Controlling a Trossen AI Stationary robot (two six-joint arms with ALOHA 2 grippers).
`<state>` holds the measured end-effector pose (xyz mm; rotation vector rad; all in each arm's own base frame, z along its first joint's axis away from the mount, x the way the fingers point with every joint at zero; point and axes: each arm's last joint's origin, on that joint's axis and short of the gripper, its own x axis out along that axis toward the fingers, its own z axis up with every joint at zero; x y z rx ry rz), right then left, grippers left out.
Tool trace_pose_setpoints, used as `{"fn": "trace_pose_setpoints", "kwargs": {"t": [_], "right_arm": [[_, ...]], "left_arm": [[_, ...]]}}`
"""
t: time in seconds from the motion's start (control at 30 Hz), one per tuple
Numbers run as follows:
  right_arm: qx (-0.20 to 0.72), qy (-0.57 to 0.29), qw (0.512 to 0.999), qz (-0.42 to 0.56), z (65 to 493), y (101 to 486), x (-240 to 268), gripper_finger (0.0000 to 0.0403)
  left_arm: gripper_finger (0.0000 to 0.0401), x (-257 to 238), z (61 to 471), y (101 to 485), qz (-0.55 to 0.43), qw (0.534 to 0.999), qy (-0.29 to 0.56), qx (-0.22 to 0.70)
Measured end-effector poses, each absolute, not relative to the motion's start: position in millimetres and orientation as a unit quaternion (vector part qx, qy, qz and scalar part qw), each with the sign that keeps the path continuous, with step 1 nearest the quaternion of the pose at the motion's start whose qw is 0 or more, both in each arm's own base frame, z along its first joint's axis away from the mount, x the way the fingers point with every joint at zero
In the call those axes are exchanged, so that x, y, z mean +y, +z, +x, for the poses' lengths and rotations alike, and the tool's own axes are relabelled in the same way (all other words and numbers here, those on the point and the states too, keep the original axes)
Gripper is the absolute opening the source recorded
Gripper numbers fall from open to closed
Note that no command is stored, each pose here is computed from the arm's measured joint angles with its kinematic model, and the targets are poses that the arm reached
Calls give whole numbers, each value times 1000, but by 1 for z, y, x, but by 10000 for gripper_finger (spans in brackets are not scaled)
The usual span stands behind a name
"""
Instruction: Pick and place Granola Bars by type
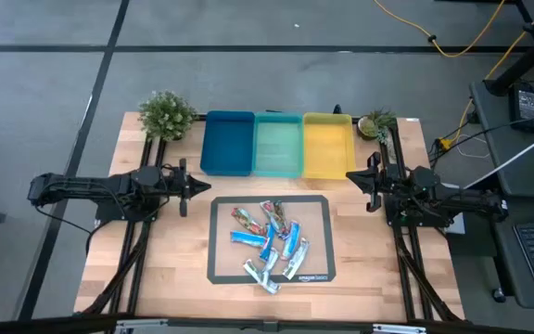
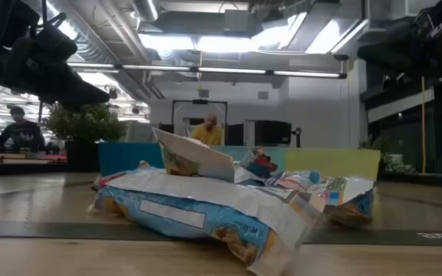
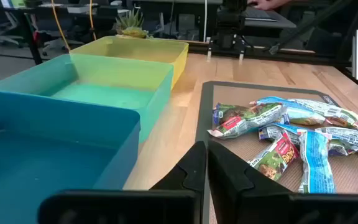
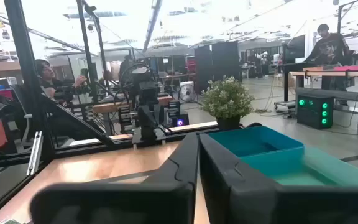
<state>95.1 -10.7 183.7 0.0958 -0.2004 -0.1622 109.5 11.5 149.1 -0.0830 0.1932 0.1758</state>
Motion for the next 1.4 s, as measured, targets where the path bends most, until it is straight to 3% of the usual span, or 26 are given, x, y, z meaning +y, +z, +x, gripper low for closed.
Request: {"fn": "trace_pose_setpoints", "kwargs": {"t": [1.4], "right_arm": [[-100,-81,991,48,95,184,-11,19]], "left_arm": [[11,12,110,149,-41,991,87,96]]}}
